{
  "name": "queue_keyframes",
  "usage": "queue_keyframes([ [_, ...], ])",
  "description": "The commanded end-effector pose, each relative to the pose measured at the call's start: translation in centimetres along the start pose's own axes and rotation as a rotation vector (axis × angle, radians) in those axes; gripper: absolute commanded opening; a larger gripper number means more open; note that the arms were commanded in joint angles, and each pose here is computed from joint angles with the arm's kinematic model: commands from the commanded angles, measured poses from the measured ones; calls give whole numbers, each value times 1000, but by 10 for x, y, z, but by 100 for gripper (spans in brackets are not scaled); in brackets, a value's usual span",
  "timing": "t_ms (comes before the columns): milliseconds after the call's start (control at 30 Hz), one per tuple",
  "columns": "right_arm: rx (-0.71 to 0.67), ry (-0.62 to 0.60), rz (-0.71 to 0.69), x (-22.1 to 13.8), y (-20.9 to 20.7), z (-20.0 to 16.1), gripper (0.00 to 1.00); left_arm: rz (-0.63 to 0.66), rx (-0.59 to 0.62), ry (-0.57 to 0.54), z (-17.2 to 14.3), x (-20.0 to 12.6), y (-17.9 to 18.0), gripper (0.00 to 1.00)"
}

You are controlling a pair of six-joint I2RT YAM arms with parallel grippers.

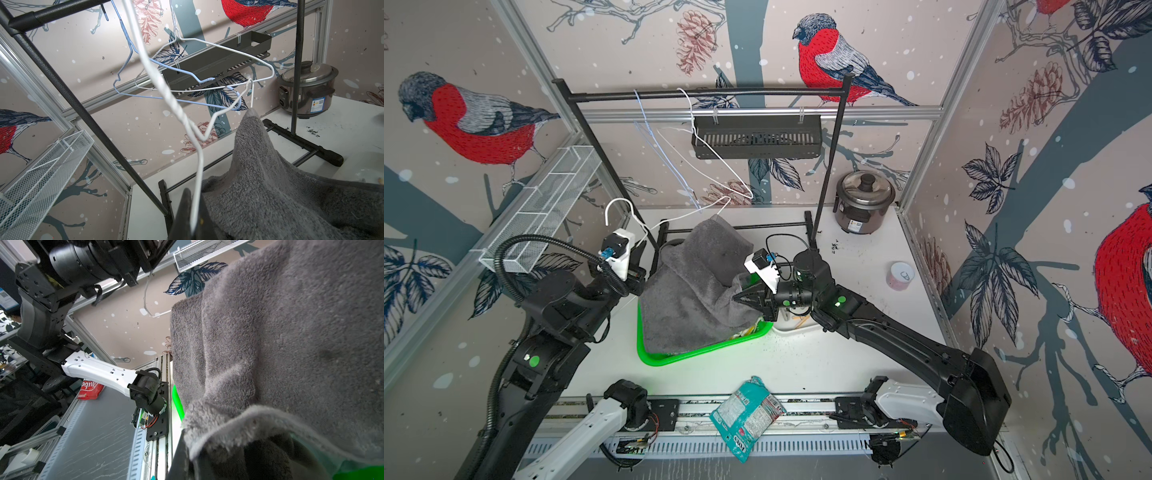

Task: Remove the clothespins securing towels to the hanger
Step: Remove the towel from the hanger.

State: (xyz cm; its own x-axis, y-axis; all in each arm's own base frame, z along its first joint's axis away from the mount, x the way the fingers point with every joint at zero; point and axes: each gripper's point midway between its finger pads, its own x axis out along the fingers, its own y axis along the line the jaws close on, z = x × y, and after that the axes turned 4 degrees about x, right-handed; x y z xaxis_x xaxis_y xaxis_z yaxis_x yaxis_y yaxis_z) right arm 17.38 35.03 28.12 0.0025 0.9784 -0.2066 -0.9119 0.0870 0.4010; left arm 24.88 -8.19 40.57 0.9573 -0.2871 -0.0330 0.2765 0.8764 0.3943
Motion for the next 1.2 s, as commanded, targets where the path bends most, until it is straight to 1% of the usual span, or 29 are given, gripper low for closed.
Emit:
queue_keyframes([
  [0, 43, 43, -85, 13, -27, -11, 8, -4, 4, -36, 9, -2, 1, 0],
  [133, 150, 116, -157, 32, -62, -33, 6, -23, 12, -8, -4, 4, -6, 0],
  [200, 194, 154, -175, 43, -77, -46, 8, -28, 14, 0, -7, 5, -8, 0],
  [233, 211, 172, -182, 47, -82, -52, 12, -30, 14, 4, -9, 5, -9, 0],
  [333, 227, 218, -214, 52, -93, -63, 30, -33, 16, 10, -12, 6, -10, 0],
  [367, 217, 220, -235, 49, -95, -62, 39, -32, 18, 13, -14, 6, -11, 0],
  [400, 197, 216, -265, 44, -97, -58, 48, -34, 19, 16, -15, 6, -11, 0],
  [500, 114, 182, -365, 22, -98, -39, 68, -36, 21, 20, -16, 5, -12, 0],
  [600, -7, 127, -449, -2, -91, -16, 83, -38, 21, 16, -15, 4, -12, 0],
  [633, -44, 105, -464, -8, -90, -10, 86, -38, 23, 14, -15, 4, -12, 0],
  [667, -87, 79, -473, -12, -85, -2, 91, -38, 24, 14, -15, 4, -12, 0],
  [733, -147, 28, -462, -13, -77, 10, 97, -39, 22, 10, -13, 3, -12, 0],
  [800, -188, -28, -416, -5, -64, 23, 100, -46, 21, 6, -12, 4, -12, 0],
  [867, -206, -56, -369, 11, -52, 34, 100, -53, 18, 3, -11, 4, -13, 0],
  [1033, -247, -66, -293, 65, -33, 42, 100, -57, 14, 0, -10, 5, -14, 0],
  [1167, -263, -58, -288, 96, -35, 47, 100, -56, 14, 0, -11, 5, -14, 0],
])
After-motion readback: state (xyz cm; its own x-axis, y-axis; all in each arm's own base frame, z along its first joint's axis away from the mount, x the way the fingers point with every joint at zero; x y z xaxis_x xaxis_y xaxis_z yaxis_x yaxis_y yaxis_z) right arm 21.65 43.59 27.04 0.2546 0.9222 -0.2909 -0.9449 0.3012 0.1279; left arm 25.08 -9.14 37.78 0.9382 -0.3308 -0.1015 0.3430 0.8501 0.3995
